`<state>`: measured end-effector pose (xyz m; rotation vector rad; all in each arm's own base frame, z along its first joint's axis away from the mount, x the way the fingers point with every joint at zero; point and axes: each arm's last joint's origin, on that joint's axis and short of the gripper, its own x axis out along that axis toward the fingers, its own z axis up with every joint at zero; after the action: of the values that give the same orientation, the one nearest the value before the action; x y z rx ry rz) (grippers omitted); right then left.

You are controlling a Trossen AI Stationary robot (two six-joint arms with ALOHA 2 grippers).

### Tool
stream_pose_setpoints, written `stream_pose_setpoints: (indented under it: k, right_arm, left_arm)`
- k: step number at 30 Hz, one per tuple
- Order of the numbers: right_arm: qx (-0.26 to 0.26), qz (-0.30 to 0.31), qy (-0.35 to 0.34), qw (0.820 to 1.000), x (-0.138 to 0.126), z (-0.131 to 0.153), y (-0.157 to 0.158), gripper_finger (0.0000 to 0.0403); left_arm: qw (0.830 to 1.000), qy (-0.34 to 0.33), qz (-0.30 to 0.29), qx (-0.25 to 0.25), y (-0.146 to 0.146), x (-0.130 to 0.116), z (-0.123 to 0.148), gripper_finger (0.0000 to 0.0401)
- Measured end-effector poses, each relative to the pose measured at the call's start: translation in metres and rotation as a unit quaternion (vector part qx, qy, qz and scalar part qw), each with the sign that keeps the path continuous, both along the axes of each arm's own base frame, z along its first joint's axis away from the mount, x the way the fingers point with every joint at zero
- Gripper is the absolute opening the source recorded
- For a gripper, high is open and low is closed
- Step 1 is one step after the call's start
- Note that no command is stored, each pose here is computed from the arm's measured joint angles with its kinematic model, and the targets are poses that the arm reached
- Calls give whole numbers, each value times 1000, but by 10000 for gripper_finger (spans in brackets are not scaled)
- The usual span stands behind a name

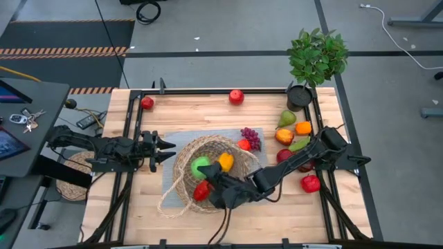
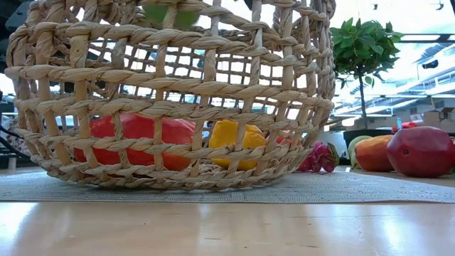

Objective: Build produce basket
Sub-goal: Put the green apple into the brown basket

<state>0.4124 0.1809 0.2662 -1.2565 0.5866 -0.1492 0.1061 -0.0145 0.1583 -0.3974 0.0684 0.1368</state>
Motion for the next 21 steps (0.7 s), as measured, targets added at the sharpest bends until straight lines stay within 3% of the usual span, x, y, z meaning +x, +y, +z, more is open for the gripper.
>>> stream_pose_setpoints:
  k: [6,12,16,21]
  right_arm:
    - [134,-26,35,990,3,-14,-24,321]
    - [276,-44,48,959,11,-19,-47,321]
    - [325,-72,38,942,13,-20,-55,330]
    - [343,-77,41,935,13,-21,-58,372]
  left_arm:
    - [1000,0,0,0,0,0,0,196]
    - [1000,0,0,0,0,0,0,193]
    - [1000,0,0,0,0,0,0,195]
    - [1000,0,0,0,0,0,0,198]
